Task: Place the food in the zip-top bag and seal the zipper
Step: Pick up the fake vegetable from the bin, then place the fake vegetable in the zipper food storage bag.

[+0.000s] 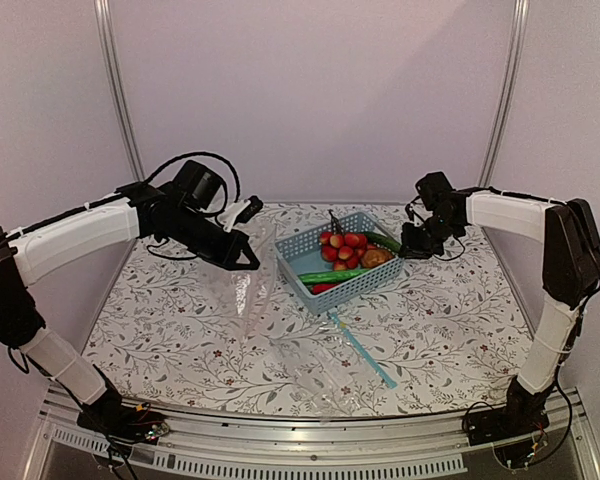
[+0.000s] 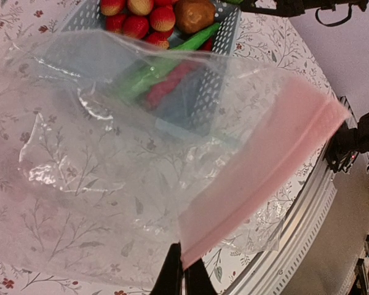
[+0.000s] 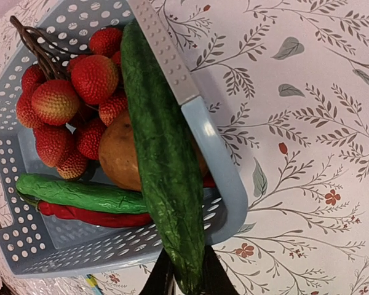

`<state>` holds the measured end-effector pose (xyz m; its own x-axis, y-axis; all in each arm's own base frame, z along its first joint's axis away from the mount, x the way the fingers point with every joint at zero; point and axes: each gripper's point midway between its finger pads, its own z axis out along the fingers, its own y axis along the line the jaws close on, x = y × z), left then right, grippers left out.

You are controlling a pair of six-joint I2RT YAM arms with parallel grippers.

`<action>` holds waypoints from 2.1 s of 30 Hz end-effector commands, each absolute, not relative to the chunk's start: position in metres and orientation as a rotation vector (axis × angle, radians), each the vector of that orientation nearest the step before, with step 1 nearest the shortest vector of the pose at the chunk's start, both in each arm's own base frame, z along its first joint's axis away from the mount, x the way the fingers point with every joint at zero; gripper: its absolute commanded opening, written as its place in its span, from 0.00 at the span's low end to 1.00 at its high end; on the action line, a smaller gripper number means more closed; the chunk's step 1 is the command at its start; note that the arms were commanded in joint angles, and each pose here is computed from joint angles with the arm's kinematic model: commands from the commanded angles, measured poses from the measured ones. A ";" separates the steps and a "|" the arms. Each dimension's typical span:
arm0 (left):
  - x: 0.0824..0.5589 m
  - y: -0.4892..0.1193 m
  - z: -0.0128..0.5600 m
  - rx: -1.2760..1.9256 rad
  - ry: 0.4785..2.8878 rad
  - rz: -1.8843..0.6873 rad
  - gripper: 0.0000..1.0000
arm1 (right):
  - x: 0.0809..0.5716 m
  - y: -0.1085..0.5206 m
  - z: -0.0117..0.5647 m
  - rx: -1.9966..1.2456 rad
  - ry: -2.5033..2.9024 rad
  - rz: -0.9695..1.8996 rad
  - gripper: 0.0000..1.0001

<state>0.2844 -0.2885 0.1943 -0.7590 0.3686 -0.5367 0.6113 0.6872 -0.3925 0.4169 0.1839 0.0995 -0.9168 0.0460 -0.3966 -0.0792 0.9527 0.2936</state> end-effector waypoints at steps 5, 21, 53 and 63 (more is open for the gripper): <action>0.287 -0.285 0.196 0.745 2.469 -0.801 0.00 | 0.415 0.188 0.114 -0.027 2.656 0.479 0.03; 0.299 -0.274 0.196 0.685 2.468 -0.771 0.00 | 0.387 0.175 0.177 -0.051 2.541 0.490 0.00; 0.323 -0.253 0.182 0.540 2.507 -0.763 0.00 | 0.164 0.333 0.254 -0.640 2.319 0.790 0.00; 0.322 -0.254 0.183 0.542 2.506 -0.777 0.00 | 0.182 0.363 0.242 -0.609 2.322 0.771 0.00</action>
